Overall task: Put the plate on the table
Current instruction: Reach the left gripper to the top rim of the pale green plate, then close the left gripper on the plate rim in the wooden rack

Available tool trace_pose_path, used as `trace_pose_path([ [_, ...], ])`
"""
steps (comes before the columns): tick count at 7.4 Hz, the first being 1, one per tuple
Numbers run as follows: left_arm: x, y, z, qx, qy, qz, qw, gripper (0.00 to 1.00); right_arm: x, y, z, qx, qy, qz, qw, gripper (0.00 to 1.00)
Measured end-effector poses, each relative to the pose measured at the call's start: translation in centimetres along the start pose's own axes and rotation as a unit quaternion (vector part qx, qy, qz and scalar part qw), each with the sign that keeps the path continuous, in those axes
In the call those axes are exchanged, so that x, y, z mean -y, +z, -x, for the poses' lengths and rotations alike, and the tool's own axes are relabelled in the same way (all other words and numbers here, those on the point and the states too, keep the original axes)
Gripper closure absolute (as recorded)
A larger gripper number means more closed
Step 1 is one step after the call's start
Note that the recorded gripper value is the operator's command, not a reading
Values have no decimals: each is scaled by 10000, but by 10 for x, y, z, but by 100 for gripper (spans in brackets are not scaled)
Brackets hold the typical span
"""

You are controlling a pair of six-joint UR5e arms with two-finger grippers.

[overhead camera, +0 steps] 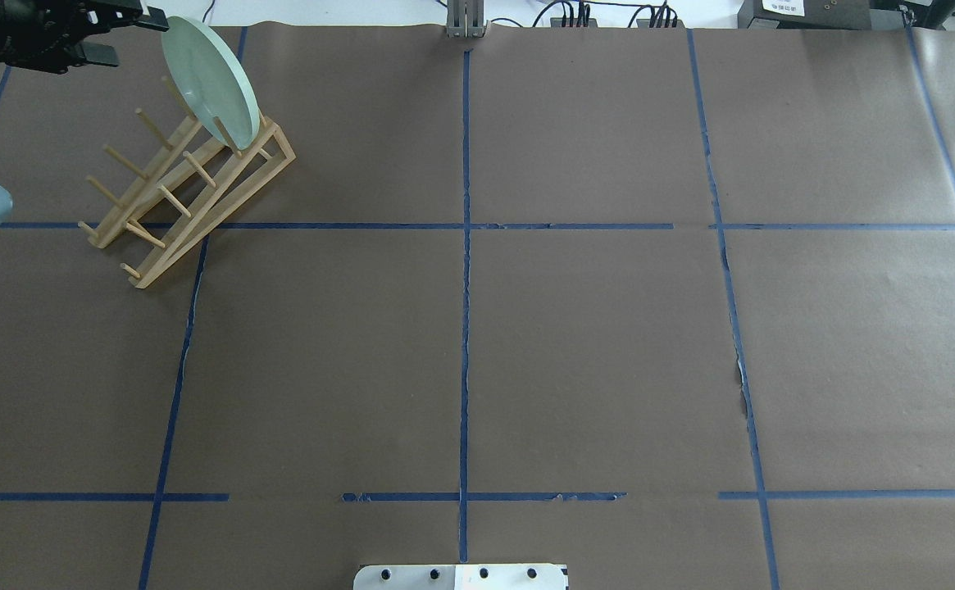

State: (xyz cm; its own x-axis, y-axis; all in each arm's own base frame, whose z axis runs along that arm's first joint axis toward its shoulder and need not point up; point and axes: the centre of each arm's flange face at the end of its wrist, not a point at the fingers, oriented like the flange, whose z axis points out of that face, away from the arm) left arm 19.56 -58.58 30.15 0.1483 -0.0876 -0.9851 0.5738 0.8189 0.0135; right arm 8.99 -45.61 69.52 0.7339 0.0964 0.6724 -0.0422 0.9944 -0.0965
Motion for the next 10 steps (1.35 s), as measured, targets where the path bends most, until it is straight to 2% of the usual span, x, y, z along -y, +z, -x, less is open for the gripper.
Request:
trace_pose_path([
  [1, -8, 20, 9, -295, -570, -253, 9976, 0, 0, 0, 0, 0, 0, 0, 10000, 0],
  [3, -19, 49, 32, -633, -1156, -580, 9896, 18, 0, 0, 0, 0, 1, 1, 10000, 0],
  [6, -15, 70, 51, -577, -1609, -672, 9830, 34, 0, 0, 0, 0, 2, 2, 10000, 0],
  [8, -11, 81, 49, -556, -2027, -634, 9756, 35, 0, 0, 0, 0, 2, 2, 10000, 0],
  [10, -10, 84, 47, -561, -2203, -618, 9718, 35, 0, 0, 0, 0, 1, 1, 10000, 0],
])
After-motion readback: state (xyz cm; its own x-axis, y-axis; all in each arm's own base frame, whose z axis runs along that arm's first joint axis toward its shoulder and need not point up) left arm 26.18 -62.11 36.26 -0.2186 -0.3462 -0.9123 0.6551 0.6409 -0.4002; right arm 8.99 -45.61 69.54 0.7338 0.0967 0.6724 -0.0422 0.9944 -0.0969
